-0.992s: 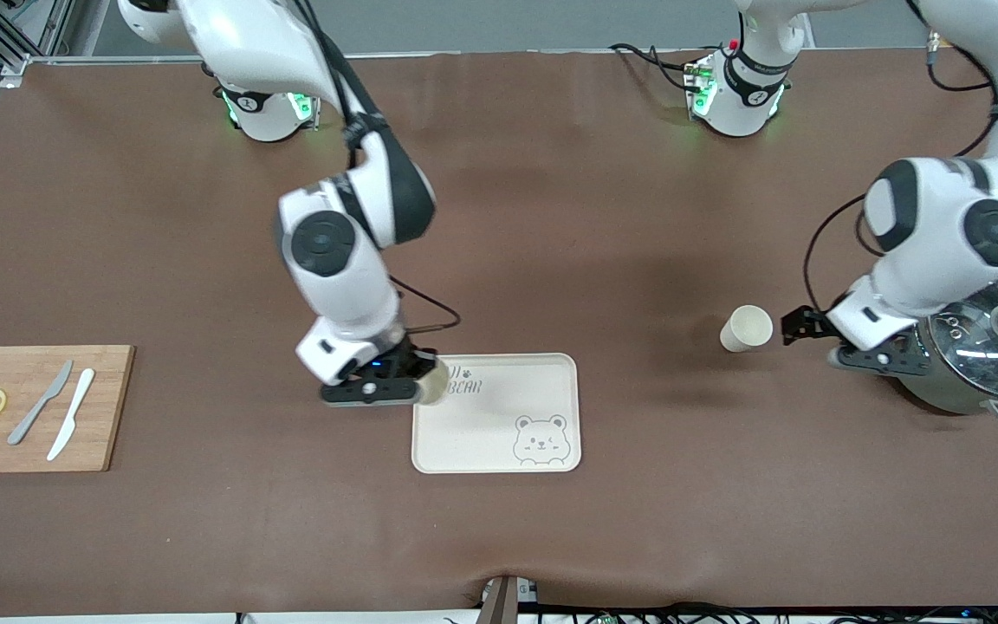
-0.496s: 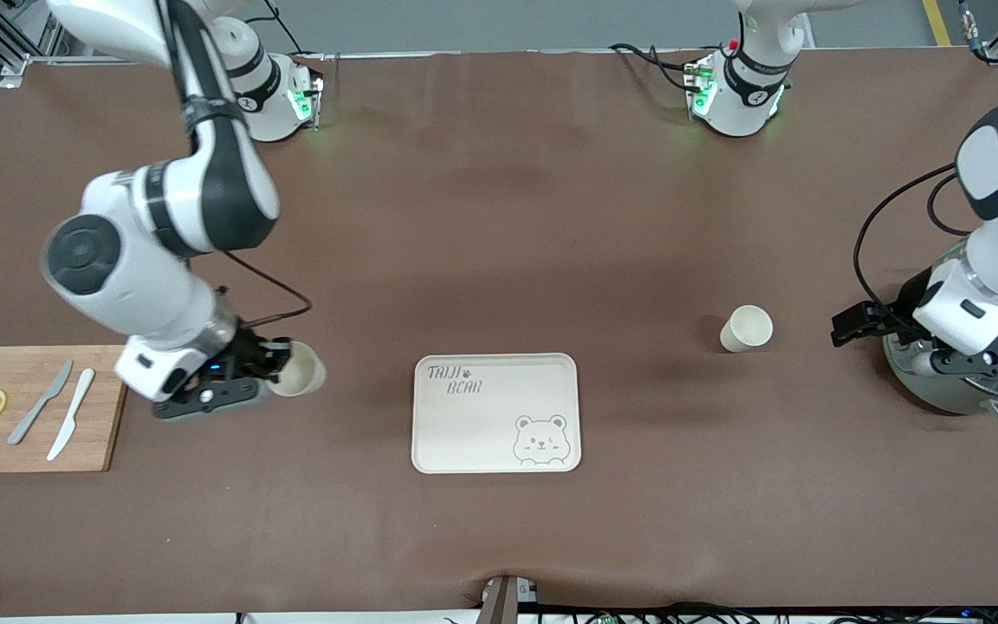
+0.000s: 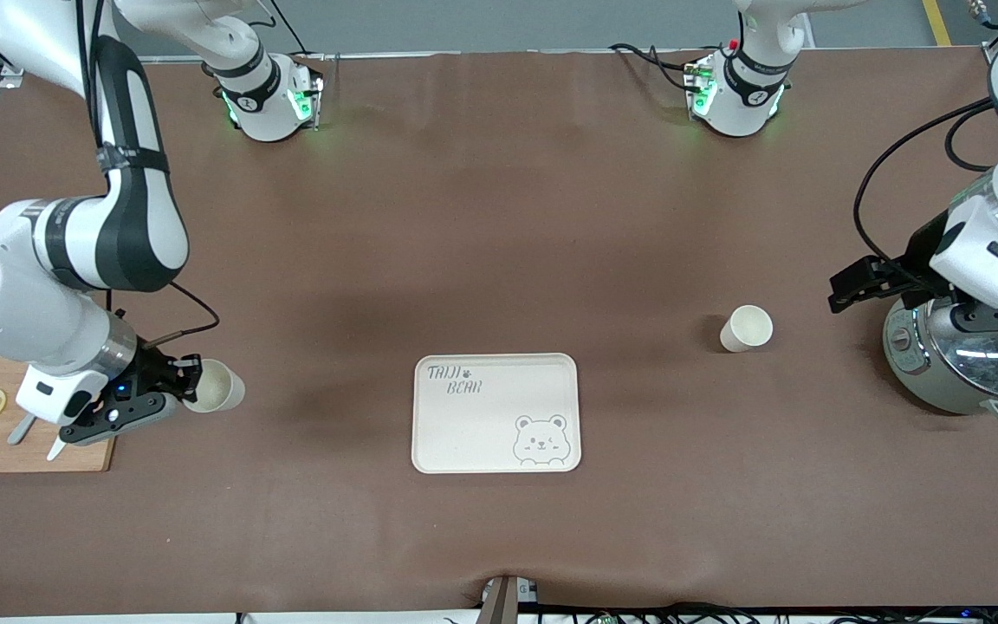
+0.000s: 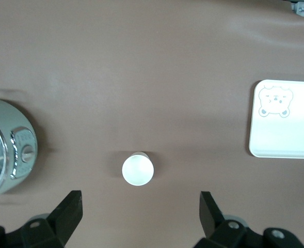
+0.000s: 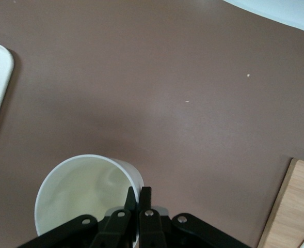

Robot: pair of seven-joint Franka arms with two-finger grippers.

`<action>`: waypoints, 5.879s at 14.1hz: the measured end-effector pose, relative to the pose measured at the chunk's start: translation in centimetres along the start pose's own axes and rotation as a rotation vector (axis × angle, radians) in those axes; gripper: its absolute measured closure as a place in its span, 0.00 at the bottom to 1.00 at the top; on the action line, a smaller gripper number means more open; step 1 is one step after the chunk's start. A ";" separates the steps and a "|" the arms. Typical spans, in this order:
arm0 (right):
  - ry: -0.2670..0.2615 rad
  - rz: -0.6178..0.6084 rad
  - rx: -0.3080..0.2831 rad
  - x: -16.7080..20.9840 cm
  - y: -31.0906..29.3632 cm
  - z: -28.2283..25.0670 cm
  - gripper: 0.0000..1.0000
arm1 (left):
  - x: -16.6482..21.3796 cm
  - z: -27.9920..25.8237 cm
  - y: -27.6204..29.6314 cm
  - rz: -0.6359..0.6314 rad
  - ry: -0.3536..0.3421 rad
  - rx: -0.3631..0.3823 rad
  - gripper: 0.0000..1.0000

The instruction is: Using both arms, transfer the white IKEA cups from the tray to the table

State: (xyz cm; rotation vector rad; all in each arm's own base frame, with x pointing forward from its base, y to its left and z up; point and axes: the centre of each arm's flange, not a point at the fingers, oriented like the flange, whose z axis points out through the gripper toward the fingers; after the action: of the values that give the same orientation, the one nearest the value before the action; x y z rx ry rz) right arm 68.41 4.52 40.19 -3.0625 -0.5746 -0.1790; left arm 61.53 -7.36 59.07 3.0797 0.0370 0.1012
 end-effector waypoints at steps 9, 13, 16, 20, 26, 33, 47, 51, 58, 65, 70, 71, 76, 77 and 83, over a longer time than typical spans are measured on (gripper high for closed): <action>0.012 -0.034 0.073 -2.6 3.2 9.7 0.97 | -4.2 -6.9 -1.2 0.102 0.012 0.032 0.00; -0.021 -0.029 0.101 -3.1 2.1 12.4 0.97 | -4.4 -6.4 -2.1 0.103 -0.025 0.047 0.00; -0.032 -0.031 0.102 -3.3 1.8 13.5 0.97 | -4.4 -6.5 -2.3 0.109 -0.024 0.047 0.00; -0.027 -0.034 0.100 -3.1 1.6 13.6 0.97 | -4.4 -6.5 -2.2 0.115 -0.026 0.046 0.00; -0.021 -0.036 0.087 -3.1 1.4 14.6 0.97 | -4.3 -6.4 -2.1 0.112 -0.022 0.031 0.00; -0.010 -0.045 0.084 -2.9 0.8 15.0 0.97 | -4.1 -5.9 -1.6 0.123 -0.025 0.030 0.00; -0.018 -0.099 0.122 -0.2 2.7 9.1 0.00 | -3.7 -5.5 -2.9 0.176 -0.024 0.037 0.00; -0.111 -0.087 0.175 -0.1 6.6 -1.7 0.00 | -3.3 -4.1 -2.6 0.241 -0.054 0.037 0.00; -0.146 0.171 0.099 -2.7 3.7 -18.1 0.00 | -3.3 -3.1 -2.6 0.263 -0.078 0.067 0.00; -0.112 0.369 0.065 -5.6 -1.2 -26.1 0.00 | -3.2 -2.9 -2.7 0.261 -0.082 0.067 0.00; -0.100 0.403 0.015 -9.6 -0.2 -29.2 0.00 | -3.2 -2.7 -2.8 0.213 -0.084 0.069 0.00; -0.094 0.407 0.024 -10.7 0.1 -29.9 0.00 | -3.2 -2.6 -2.7 0.207 -0.085 0.069 0.00; -0.082 0.455 0.017 -13.1 -1.5 -30.0 0.00 | -3.2 -2.6 -2.7 0.203 -0.085 0.069 0.00; -0.080 0.449 0.007 -12.7 -2.4 -29.8 0.00 | -3.2 -2.6 -2.7 0.203 -0.085 0.069 0.00; -0.080 0.437 -0.015 -12.4 -3.1 -29.4 0.00 | -3.2 -2.6 -2.8 0.203 -0.086 0.072 0.00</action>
State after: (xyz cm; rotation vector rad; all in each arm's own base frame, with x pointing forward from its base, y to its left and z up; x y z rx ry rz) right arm 52.64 1.72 67.98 -3.1243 0.1035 -0.0504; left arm 58.14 -4.47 61.24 3.1464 -0.2821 -0.0237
